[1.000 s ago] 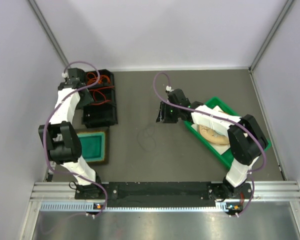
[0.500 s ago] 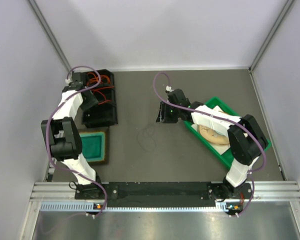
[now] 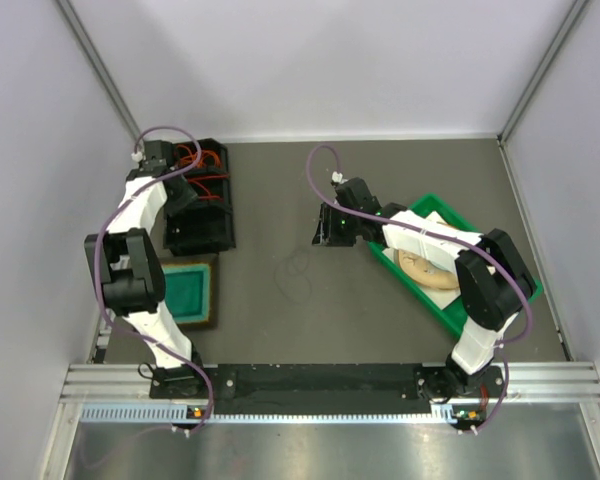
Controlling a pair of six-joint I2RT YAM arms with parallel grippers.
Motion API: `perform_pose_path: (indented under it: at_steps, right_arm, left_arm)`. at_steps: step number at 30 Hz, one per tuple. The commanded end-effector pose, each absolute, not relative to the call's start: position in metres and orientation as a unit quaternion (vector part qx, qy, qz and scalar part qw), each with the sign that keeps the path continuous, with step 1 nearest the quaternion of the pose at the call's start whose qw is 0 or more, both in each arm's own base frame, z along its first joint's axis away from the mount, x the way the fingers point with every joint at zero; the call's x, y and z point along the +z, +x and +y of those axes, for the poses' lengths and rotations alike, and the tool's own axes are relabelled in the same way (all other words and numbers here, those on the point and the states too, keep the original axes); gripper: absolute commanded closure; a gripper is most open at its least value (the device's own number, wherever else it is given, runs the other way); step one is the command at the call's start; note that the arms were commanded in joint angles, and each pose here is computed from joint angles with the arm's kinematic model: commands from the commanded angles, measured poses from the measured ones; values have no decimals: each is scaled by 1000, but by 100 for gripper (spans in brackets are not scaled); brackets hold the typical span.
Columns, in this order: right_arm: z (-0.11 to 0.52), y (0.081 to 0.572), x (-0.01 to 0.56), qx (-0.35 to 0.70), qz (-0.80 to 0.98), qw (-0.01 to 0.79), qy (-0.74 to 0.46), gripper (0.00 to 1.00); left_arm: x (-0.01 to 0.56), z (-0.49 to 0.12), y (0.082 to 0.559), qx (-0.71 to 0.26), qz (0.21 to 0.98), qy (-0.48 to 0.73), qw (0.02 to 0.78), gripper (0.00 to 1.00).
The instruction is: Untangle the cables
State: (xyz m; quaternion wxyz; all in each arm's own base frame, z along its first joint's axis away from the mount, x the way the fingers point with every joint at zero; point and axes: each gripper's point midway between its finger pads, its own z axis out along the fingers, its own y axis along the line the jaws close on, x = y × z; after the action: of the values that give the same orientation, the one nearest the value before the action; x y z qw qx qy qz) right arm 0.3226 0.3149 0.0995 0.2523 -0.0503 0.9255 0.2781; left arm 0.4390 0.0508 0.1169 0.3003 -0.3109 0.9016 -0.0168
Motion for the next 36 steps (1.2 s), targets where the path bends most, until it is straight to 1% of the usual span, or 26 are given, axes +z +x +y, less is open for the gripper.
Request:
perform_pose_path:
  at_steps: [1, 6, 10, 13, 15, 23, 27, 30, 33, 36]
  right_arm:
    - [322, 324, 112, 289, 917, 268, -57, 57]
    - [321, 323, 112, 287, 918, 268, -57, 57]
    - [320, 324, 112, 286, 918, 270, -57, 57]
    - [321, 324, 111, 287, 918, 269, -57, 57]
    - [320, 324, 111, 285, 918, 269, -56, 57]
    - [323, 324, 109, 289, 918, 265, -57, 57]
    - [322, 325, 109, 286, 919, 266, -57, 57]
    - [322, 324, 109, 286, 919, 266, -57, 57]
    - [322, 324, 109, 286, 918, 267, -57, 57]
    - [320, 325, 108, 281, 920, 267, -56, 57]
  left_arm:
    - [137, 51, 466, -38, 889, -308, 336, 57]
    - [141, 54, 484, -41, 888, -307, 339, 58]
    - [141, 49, 502, -62, 889, -296, 345, 59]
    - [141, 41, 512, -86, 893, -287, 336, 60]
    - [140, 41, 508, -84, 898, -288, 323, 61]
    - [179, 48, 502, -70, 882, -282, 371, 59]
    - [187, 57, 508, -48, 875, -280, 393, 58]
    - [181, 60, 518, -43, 879, -274, 389, 58]
    - [161, 57, 529, -52, 890, -263, 368, 60]
    - [149, 57, 535, -51, 895, -264, 355, 60]
